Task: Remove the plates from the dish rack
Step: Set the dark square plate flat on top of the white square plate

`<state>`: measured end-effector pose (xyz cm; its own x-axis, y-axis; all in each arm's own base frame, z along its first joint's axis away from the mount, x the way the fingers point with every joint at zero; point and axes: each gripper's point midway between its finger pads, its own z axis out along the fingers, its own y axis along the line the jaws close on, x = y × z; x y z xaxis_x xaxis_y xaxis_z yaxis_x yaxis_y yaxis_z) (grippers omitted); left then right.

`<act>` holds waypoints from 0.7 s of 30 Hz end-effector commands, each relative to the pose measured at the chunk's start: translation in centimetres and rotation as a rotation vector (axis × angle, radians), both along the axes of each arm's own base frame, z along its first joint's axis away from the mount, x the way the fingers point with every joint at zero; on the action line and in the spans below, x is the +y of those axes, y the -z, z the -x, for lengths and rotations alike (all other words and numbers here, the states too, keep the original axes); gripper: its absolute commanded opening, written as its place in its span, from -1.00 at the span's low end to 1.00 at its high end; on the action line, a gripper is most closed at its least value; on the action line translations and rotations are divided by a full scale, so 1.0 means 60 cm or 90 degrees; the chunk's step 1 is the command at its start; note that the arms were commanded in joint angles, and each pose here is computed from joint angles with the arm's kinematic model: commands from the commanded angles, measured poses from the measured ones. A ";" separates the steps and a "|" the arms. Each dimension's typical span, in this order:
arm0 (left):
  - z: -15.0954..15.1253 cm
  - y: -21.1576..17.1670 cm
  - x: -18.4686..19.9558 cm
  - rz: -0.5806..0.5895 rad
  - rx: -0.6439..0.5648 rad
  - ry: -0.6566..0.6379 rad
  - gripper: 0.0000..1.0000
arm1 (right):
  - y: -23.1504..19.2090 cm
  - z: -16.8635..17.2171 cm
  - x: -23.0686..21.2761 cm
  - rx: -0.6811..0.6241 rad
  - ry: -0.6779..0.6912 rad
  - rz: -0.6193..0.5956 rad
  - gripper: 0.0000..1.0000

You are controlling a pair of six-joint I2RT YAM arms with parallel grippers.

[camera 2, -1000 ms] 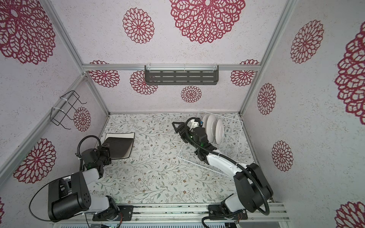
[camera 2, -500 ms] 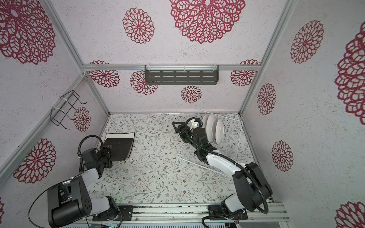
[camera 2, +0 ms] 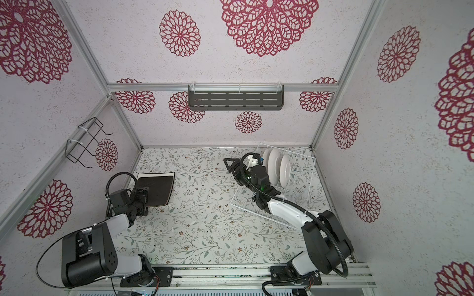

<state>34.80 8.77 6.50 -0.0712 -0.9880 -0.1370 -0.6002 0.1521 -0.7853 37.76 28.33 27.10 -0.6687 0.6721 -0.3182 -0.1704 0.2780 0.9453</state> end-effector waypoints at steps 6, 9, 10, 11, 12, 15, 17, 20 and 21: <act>-0.028 -0.034 0.007 -0.034 -0.025 0.021 0.95 | -0.028 0.006 -0.011 -0.030 0.008 -0.024 0.85; -0.023 -0.032 0.005 -0.038 -0.017 0.024 0.95 | -0.028 0.007 -0.014 -0.030 0.011 -0.024 0.85; -0.021 -0.032 0.005 -0.039 -0.015 0.022 0.95 | -0.028 0.006 -0.014 -0.030 0.012 -0.024 0.85; -0.019 -0.031 0.005 -0.040 -0.013 0.020 0.95 | -0.028 0.007 -0.015 -0.030 0.012 -0.023 0.85; -0.018 -0.031 0.006 -0.040 -0.013 0.018 0.95 | -0.028 0.007 -0.015 -0.030 0.012 -0.023 0.85; -0.014 -0.035 0.009 -0.048 -0.009 0.014 0.95 | -0.029 0.008 -0.015 -0.031 0.012 -0.024 0.85; -0.016 -0.037 0.008 -0.049 -0.009 0.018 0.95 | -0.029 0.010 -0.016 -0.030 0.011 -0.024 0.85; -0.014 -0.031 0.004 -0.042 -0.001 0.024 0.95 | -0.029 0.010 -0.019 -0.031 0.017 -0.021 0.85; -0.012 -0.029 0.003 -0.040 0.001 0.025 0.95 | -0.028 0.010 -0.019 -0.031 0.017 -0.020 0.85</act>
